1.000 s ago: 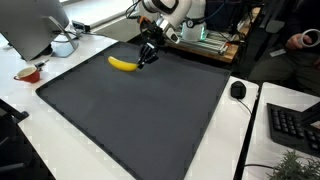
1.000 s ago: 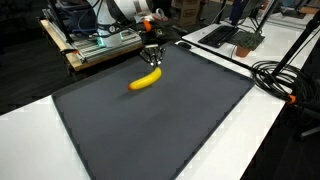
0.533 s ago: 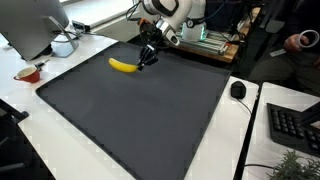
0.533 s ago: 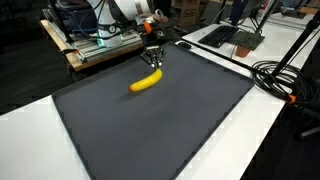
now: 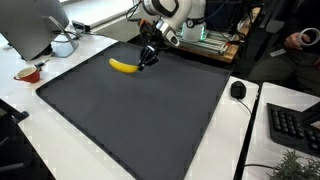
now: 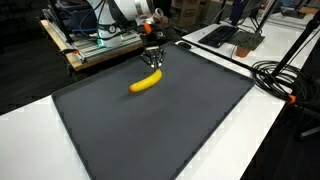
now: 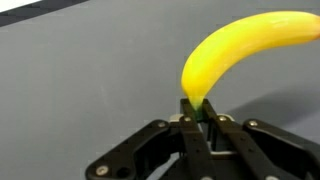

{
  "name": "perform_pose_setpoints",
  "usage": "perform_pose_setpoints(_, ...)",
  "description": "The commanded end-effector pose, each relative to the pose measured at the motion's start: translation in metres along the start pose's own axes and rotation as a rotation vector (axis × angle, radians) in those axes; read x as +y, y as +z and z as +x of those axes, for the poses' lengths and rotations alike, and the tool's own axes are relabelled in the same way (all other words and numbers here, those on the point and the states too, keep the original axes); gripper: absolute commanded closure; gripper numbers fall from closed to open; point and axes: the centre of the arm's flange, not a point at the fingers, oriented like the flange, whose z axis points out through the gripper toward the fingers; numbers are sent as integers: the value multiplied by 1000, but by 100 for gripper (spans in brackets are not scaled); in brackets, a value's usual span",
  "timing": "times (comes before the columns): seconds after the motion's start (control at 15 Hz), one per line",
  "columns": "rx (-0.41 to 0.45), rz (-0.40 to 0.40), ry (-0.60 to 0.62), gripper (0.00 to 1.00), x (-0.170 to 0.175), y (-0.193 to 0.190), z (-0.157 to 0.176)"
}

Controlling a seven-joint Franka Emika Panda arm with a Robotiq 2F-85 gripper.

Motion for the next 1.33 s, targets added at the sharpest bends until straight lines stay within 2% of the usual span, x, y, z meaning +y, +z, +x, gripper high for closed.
perform_pose_setpoints(0.0,0,0,0,88,0,0,0)
perform_pose_setpoints(1.13,0,0,0,88,0,0,0)
perform_pose_setpoints(1.2,0,0,0,97,0,0,0)
perform_pose_setpoints(1.27,-8,4,0,97,0,3,1)
